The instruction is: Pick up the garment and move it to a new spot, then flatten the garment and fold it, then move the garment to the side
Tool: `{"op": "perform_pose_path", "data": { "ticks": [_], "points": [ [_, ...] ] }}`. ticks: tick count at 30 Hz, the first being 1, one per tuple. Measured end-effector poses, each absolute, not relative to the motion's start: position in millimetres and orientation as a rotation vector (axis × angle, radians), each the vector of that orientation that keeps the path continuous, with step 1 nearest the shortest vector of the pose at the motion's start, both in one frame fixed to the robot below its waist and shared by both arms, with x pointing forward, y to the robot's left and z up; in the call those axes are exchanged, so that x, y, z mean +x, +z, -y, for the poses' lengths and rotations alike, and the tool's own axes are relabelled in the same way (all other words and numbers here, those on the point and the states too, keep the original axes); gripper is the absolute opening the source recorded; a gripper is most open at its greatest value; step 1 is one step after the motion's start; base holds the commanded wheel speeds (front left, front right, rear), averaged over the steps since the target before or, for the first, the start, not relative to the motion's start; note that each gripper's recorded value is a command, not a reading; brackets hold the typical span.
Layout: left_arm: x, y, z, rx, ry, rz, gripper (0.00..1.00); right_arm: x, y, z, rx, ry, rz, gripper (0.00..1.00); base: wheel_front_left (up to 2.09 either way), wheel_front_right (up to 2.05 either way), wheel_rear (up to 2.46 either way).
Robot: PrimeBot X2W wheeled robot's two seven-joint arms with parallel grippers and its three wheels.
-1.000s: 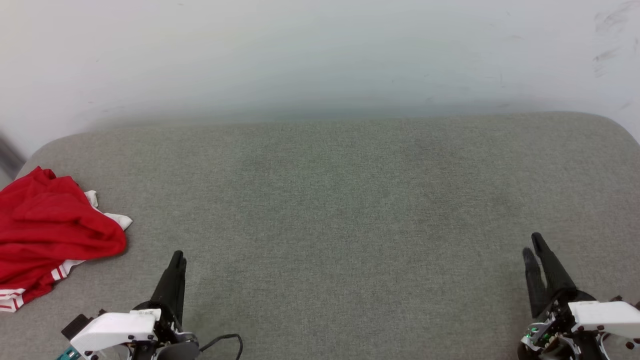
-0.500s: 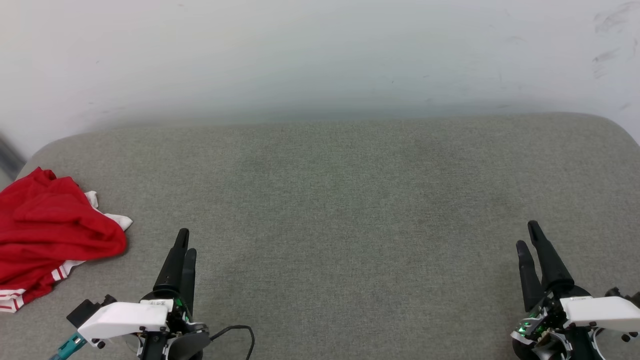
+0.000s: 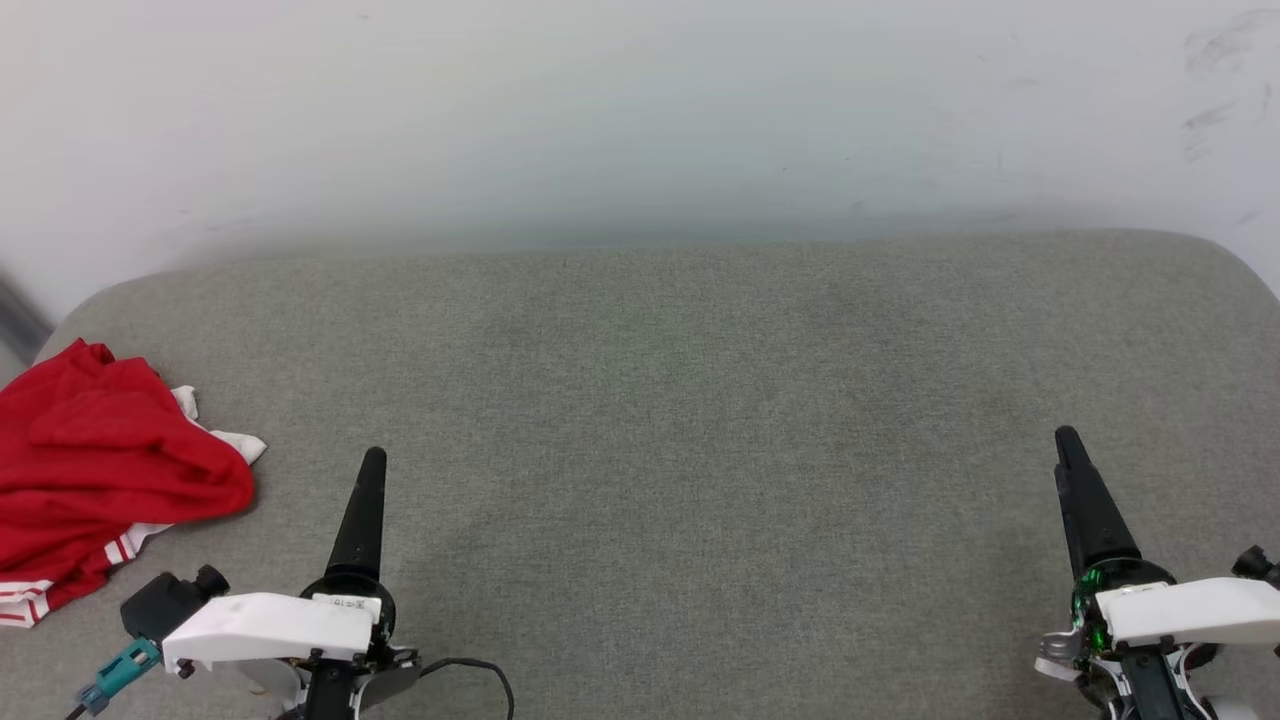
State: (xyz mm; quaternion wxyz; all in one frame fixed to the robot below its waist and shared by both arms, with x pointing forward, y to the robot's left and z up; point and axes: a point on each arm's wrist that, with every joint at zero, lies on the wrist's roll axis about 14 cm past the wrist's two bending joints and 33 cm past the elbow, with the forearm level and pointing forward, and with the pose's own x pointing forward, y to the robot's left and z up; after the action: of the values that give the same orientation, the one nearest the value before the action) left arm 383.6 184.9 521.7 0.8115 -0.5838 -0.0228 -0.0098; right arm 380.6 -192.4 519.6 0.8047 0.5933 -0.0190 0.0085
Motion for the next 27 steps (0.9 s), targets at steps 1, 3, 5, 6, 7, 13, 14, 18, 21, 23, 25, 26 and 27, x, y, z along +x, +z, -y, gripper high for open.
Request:
{"op": "perform_pose_path", "data": {
  "ticks": [1, 3, 5, 6, 7, 13, 14, 18, 21, 23, 25, 26, 27],
  "points": [
    [384, 523, -185, -1.223, -0.022, 0.055, 1.00, 381, 520, 193, 1.240, 0.018, 0.043, 1.00, 0.00, 0.00, 0.00],
    [384, 526, -185, -1.172, -0.028, 0.063, 1.00, 381, 521, 193, 1.174, 0.022, 0.042, 1.00, 0.00, 0.00, 0.00],
    [384, 531, -185, -1.120, -0.034, 0.077, 1.00, 383, 524, 193, 1.103, 0.028, 0.048, 1.00, 0.00, 0.00, 0.00],
    [384, 533, -186, -1.096, -0.035, 0.085, 1.00, 383, 525, 193, 1.062, 0.034, 0.049, 1.00, 0.00, 0.00, 0.00],
    [384, 534, -186, -1.073, -0.036, 0.090, 1.00, 384, 527, 192, 1.032, 0.039, 0.050, 1.00, 0.00, 0.00, 0.00],
    [384, 542, -185, -0.931, -0.046, 0.117, 1.00, 386, 531, 186, 0.856, 0.065, 0.048, 1.00, 0.00, 0.00, 0.00],
    [384, 543, -185, -0.904, -0.048, 0.120, 1.00, 386, 533, 185, 0.831, 0.069, 0.050, 1.00, 0.00, 0.00, 0.00],
    [384, 545, -183, -0.800, -0.056, 0.124, 1.00, 387, 534, 182, 0.730, 0.083, 0.047, 1.00, 0.00, 0.00, 0.00],
    [383, 545, -182, -0.719, -0.064, 0.124, 1.00, 388, 538, 181, 0.661, 0.092, 0.052, 1.00, 0.00, 0.00, 0.00],
    [383, 546, -181, -0.659, -0.072, 0.125, 1.00, 388, 538, 179, 0.622, 0.097, 0.049, 1.00, 0.00, 0.00, 0.00],
    [383, 546, -180, -0.607, -0.074, 0.125, 1.00, 388, 539, 178, 0.587, 0.102, 0.052, 1.00, 0.00, 0.00, 0.00],
    [383, 546, -181, -0.586, -0.071, 0.124, 1.00, 388, 540, 178, 0.574, 0.104, 0.053, 1.00, 0.00, 0.00, 0.00],
    [383, 546, -180, -0.566, -0.070, 0.123, 1.00, 388, 540, 178, 0.556, 0.105, 0.052, 1.00, 0.00, 0.00, 0.00]
  ]
}}
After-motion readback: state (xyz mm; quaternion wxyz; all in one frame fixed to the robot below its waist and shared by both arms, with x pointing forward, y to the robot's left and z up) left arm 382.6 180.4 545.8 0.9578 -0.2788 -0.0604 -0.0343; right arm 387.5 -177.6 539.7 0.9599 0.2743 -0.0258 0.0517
